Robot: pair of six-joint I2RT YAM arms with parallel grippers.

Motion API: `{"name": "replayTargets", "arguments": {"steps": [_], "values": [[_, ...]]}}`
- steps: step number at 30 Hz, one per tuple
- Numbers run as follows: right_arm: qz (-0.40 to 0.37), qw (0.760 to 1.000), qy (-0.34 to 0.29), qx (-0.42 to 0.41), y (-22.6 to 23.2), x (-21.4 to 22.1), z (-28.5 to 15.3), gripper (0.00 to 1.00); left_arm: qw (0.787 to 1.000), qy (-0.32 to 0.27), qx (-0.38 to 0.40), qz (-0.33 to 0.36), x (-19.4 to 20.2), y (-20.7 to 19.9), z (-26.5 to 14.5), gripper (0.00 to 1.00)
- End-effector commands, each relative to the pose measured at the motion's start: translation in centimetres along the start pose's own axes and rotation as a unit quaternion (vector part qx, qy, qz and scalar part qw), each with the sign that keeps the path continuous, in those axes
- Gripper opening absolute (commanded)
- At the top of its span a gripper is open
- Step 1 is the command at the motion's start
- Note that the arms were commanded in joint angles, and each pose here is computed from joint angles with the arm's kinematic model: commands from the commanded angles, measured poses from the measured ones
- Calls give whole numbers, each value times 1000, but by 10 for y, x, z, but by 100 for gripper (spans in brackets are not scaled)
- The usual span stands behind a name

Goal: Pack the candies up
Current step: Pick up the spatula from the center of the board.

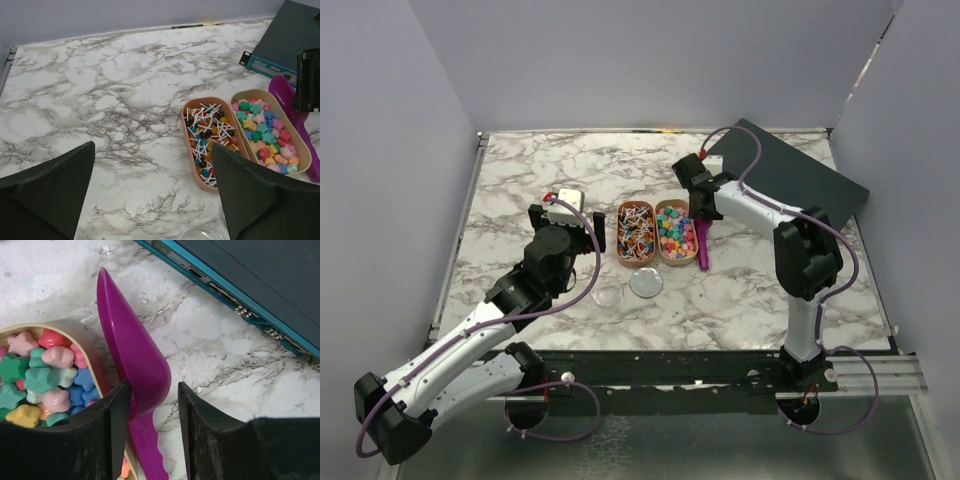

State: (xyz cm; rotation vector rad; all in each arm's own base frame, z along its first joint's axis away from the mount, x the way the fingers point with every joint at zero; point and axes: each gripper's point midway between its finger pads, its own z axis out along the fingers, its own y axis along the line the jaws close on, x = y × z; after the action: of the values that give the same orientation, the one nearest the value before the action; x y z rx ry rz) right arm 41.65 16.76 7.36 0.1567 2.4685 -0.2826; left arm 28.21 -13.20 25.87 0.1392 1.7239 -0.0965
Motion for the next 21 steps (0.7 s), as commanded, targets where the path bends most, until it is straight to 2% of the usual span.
{"name": "replayTargets", "arguments": {"steps": [1, 13, 18, 21], "values": [[-9, 1000, 3, 30, -13, 5, 9, 44, 1000, -5, -7, -1, -1, 3, 0, 99], [-24, 998, 0, 55, -30, 13, 10, 18, 1000, 2, -5, 2, 2, 1, 3, 99], [-26, 997, -9, 65, -41, 12, 4, 2, 1000, 5, -4, 2, 4, 0, 4, 99], [-28, 997, -16, 72, -48, 10, -1, 1, 1000, 5, -2, 2, 4, -1, 4, 99]]}}
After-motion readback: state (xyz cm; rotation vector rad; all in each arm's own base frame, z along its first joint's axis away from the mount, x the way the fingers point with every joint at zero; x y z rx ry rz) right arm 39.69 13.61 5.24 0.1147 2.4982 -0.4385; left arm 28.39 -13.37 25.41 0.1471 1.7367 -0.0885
